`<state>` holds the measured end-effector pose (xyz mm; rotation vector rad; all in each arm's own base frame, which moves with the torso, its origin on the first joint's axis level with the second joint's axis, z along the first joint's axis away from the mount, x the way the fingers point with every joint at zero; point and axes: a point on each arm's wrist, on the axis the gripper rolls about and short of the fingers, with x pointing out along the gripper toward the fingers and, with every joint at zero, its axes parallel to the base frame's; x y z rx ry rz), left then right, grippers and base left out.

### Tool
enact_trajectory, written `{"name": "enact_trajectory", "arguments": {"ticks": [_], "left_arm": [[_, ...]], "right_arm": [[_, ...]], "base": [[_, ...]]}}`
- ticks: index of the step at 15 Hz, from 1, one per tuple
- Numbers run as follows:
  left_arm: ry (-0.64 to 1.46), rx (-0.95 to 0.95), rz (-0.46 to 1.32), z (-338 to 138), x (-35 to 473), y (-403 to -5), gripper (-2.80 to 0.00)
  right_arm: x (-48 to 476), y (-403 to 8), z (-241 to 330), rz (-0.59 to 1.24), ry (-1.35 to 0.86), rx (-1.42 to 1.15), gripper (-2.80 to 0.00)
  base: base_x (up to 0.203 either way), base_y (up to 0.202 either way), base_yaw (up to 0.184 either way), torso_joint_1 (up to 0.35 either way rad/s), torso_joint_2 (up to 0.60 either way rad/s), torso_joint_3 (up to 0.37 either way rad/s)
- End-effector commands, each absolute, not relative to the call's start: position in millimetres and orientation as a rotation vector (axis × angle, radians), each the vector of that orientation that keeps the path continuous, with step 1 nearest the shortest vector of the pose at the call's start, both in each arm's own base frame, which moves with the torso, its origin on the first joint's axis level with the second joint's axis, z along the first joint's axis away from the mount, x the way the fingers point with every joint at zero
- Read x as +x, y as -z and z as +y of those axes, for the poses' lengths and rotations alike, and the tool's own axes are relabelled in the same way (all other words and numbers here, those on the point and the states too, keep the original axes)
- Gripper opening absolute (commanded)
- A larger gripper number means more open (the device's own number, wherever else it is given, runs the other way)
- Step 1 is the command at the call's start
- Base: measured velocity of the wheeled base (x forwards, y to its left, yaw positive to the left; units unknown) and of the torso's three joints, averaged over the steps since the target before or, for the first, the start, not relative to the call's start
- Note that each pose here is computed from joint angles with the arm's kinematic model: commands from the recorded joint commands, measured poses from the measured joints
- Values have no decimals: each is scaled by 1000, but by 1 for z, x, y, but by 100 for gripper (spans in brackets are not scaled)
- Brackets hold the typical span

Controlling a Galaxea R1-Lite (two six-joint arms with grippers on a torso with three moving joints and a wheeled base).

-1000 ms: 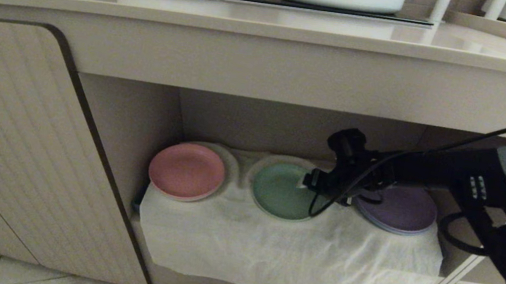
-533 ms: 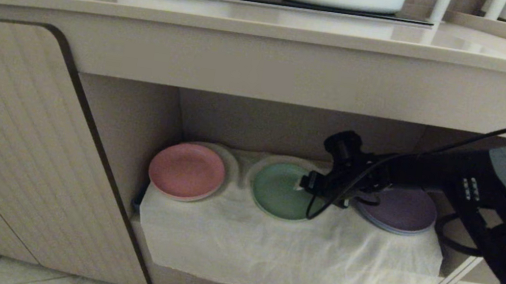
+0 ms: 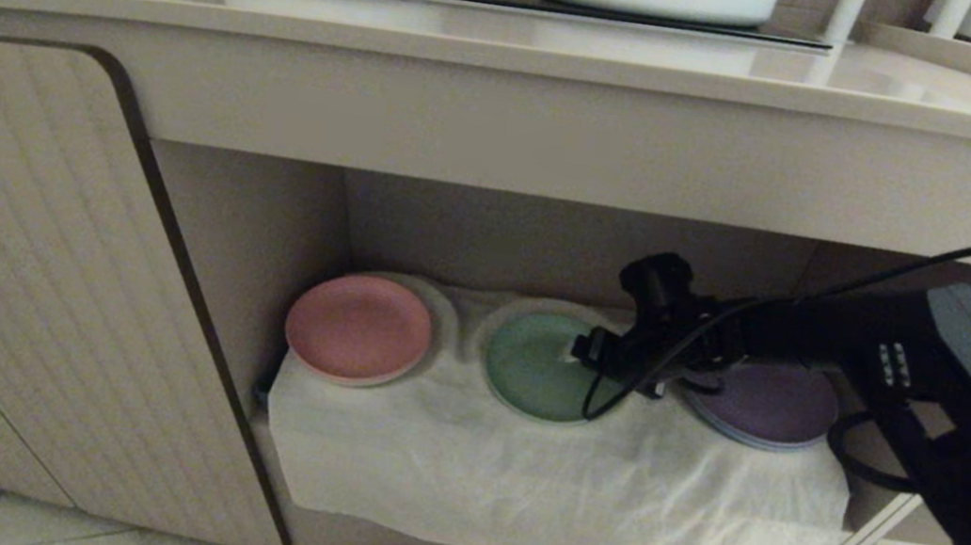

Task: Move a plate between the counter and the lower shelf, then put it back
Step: Pick up the plate in the cupboard

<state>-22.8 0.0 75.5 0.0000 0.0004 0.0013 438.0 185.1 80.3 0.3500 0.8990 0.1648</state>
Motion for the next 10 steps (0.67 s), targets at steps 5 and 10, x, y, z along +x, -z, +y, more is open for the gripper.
{"name": "enact_trajectory", "arguments": {"ticks": [5, 10], "left_arm": [[-2, -1, 0, 0, -23, -75, -280], [-2, -1, 0, 0, -23, -75, -280]], "right_arm": [[438, -79, 187, 901, -164, 352, 0], [438, -79, 188, 893, -170, 352, 0]], "base": [[0, 0, 0, 0, 0, 0], [0, 0, 0, 0, 0, 0]]}}
